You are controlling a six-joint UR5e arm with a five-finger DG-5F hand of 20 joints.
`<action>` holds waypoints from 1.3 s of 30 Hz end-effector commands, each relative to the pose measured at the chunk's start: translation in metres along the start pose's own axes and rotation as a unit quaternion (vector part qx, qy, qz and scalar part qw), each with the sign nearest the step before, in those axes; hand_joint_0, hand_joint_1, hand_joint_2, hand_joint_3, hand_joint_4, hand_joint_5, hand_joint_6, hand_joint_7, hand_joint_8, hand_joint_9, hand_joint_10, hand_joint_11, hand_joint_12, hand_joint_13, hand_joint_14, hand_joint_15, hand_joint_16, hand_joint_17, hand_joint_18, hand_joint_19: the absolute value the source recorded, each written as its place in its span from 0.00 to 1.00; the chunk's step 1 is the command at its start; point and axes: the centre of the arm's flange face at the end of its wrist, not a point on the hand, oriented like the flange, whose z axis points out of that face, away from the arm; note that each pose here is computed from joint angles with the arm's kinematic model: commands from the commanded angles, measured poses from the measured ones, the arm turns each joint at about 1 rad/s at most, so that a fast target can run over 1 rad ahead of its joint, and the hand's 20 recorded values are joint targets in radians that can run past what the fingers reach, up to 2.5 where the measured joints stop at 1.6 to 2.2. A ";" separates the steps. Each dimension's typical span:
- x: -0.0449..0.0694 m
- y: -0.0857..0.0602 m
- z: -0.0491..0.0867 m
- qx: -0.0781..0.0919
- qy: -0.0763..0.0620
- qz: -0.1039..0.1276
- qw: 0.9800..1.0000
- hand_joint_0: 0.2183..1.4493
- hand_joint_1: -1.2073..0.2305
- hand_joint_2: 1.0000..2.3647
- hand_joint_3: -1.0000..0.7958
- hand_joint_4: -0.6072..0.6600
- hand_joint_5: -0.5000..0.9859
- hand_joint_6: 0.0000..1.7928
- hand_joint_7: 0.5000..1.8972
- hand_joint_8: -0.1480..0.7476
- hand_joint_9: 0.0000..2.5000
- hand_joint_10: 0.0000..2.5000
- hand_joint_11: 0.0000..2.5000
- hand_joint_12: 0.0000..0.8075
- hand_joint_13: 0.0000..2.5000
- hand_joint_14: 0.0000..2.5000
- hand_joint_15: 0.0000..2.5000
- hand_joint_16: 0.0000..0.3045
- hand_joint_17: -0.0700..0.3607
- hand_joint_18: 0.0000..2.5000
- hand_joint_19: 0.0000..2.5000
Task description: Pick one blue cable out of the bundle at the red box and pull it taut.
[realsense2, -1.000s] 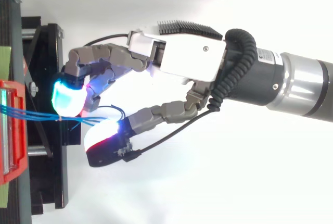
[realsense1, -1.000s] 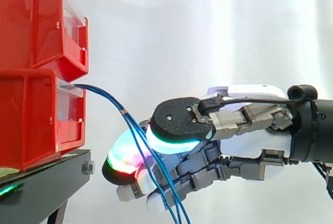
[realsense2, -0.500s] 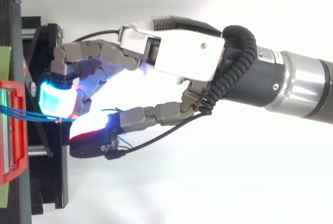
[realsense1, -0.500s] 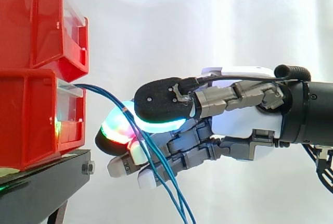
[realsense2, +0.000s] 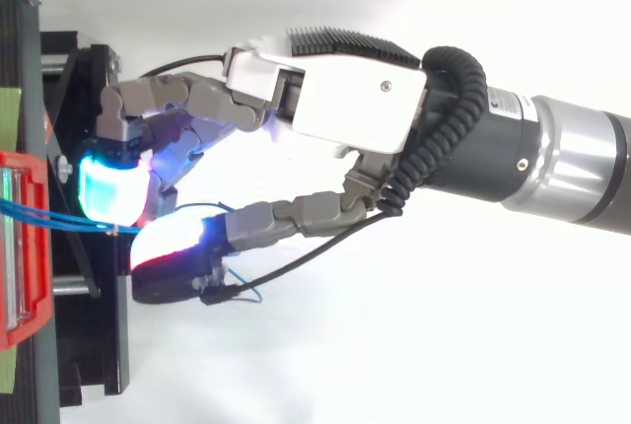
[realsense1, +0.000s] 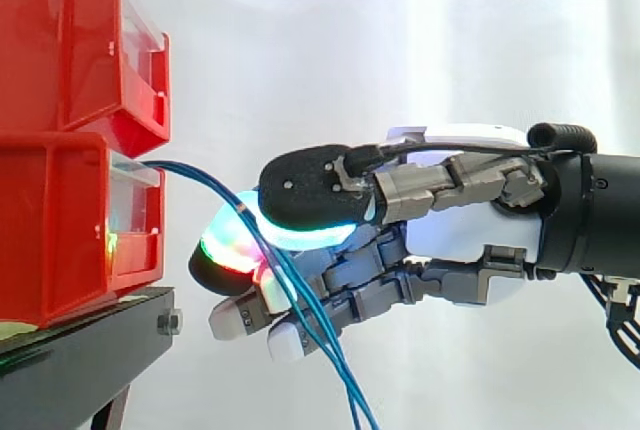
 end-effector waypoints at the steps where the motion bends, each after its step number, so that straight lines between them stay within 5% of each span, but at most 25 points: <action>1: 0.000 -0.001 0.000 0.001 0.000 -0.001 1.000 0.25 0.28 0.00 0.31 0.68 0.25 0.47 0.52 0.61 0.32 0.00 0.26 0.57 0.24 0.00 0.09 0.21 0.49 0.28 0.13; 6: 0.000 0.000 0.000 0.001 -0.004 -0.001 1.000 0.23 0.32 0.00 0.28 0.69 0.27 0.41 0.44 0.61 0.32 0.00 0.24 0.58 0.24 0.00 0.09 0.21 0.50 0.28 0.13; 19: 0.002 0.000 -0.001 0.002 -0.003 -0.001 1.000 0.30 0.24 0.00 0.30 0.64 0.28 0.46 0.61 0.60 0.37 0.01 0.26 0.54 0.27 0.00 0.09 0.19 0.47 0.29 0.14; 22: 0.002 0.000 -0.001 0.002 -0.003 -0.001 1.000 0.26 0.25 0.00 0.28 0.63 0.29 0.42 0.51 0.59 0.36 0.01 0.23 0.55 0.27 0.00 0.09 0.20 0.48 0.30 0.14; 23: 0.002 0.000 -0.001 0.002 -0.003 -0.001 1.000 0.25 0.27 0.00 0.28 0.64 0.31 0.33 0.64 0.59 0.35 0.00 0.20 0.56 0.26 0.00 0.08 0.20 0.49 0.29 0.14; 24: 0.003 -0.001 -0.001 0.003 -0.003 -0.001 1.000 0.24 0.27 0.00 0.28 0.65 0.31 0.31 0.67 0.59 0.35 0.01 0.19 0.56 0.26 0.00 0.08 0.20 0.49 0.29 0.14; 26: 0.003 -0.001 -0.001 0.003 -0.003 -0.001 1.000 0.24 0.29 0.00 0.28 0.68 0.31 0.28 0.62 0.58 0.34 0.00 0.16 0.56 0.25 0.00 0.07 0.21 0.49 0.29 0.14; 28: 0.004 0.000 -0.001 0.003 -0.003 -0.001 1.000 0.24 0.29 0.00 0.28 0.75 0.30 0.28 0.44 0.56 0.33 0.00 0.12 0.56 0.24 0.00 0.06 0.21 0.49 0.29 0.13; 39: 0.008 0.002 -0.001 0.003 -0.008 0.000 1.000 0.25 0.25 0.00 0.28 0.79 0.27 0.28 0.28 0.54 0.22 0.00 0.06 0.58 0.13 0.00 0.01 0.28 0.61 0.20 0.03</action>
